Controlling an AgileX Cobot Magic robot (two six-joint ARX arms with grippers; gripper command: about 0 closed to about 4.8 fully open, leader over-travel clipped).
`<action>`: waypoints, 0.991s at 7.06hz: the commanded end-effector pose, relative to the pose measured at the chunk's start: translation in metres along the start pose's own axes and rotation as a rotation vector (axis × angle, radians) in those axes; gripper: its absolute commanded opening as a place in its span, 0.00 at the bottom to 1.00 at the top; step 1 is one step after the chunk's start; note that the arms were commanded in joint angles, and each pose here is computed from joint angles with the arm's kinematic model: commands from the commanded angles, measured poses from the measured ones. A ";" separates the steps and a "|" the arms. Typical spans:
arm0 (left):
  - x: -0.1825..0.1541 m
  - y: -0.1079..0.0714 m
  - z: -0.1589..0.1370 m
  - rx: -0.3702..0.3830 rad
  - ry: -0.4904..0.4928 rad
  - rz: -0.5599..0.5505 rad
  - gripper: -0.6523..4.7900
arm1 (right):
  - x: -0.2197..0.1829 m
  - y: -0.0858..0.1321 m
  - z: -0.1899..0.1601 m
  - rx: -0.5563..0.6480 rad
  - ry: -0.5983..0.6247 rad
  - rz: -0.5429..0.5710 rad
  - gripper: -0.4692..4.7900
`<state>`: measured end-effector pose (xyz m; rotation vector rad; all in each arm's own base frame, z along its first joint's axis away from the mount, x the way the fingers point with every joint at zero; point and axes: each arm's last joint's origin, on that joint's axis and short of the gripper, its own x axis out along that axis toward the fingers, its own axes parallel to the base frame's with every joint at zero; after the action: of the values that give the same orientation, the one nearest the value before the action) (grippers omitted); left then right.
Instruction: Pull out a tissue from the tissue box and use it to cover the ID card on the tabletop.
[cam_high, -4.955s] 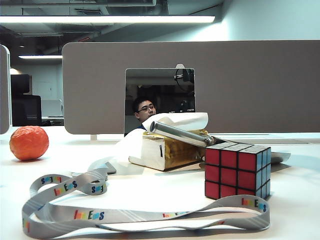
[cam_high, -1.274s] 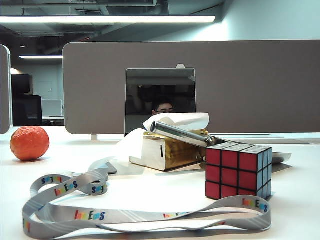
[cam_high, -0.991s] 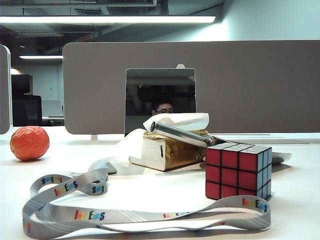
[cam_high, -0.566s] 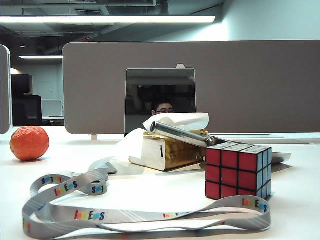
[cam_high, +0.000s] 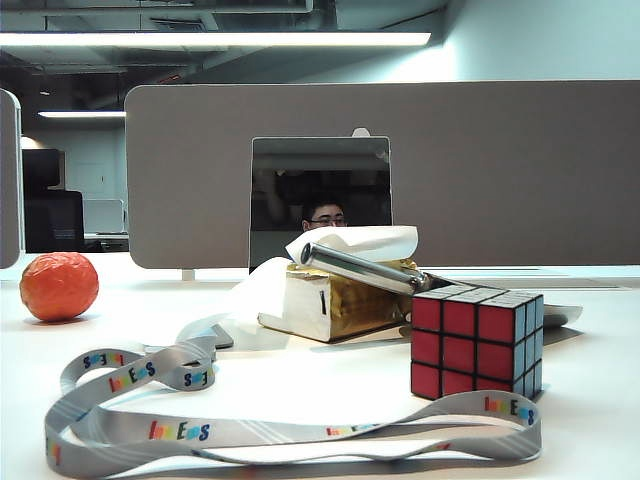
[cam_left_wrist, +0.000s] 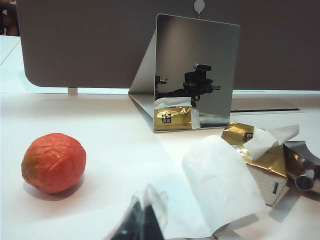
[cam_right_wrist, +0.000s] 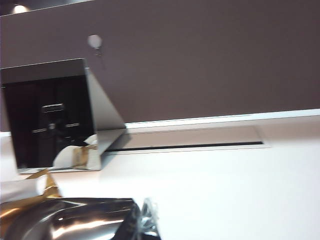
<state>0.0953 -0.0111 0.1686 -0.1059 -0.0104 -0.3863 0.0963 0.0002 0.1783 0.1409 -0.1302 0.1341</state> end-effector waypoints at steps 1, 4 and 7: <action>0.000 0.001 0.002 0.003 -0.017 0.035 0.11 | 0.000 0.002 -0.004 -0.071 0.037 0.098 0.09; 0.000 0.003 0.002 0.005 -0.026 0.119 0.11 | -0.001 -0.004 -0.012 -0.154 0.116 -0.081 0.09; 0.000 0.004 0.003 0.005 -0.030 0.157 0.11 | -0.001 -0.004 -0.012 -0.164 0.113 -0.080 0.09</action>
<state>0.0966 -0.0069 0.1686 -0.1089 -0.0193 -0.2335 0.0975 -0.0019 0.1658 -0.0204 -0.0102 0.0548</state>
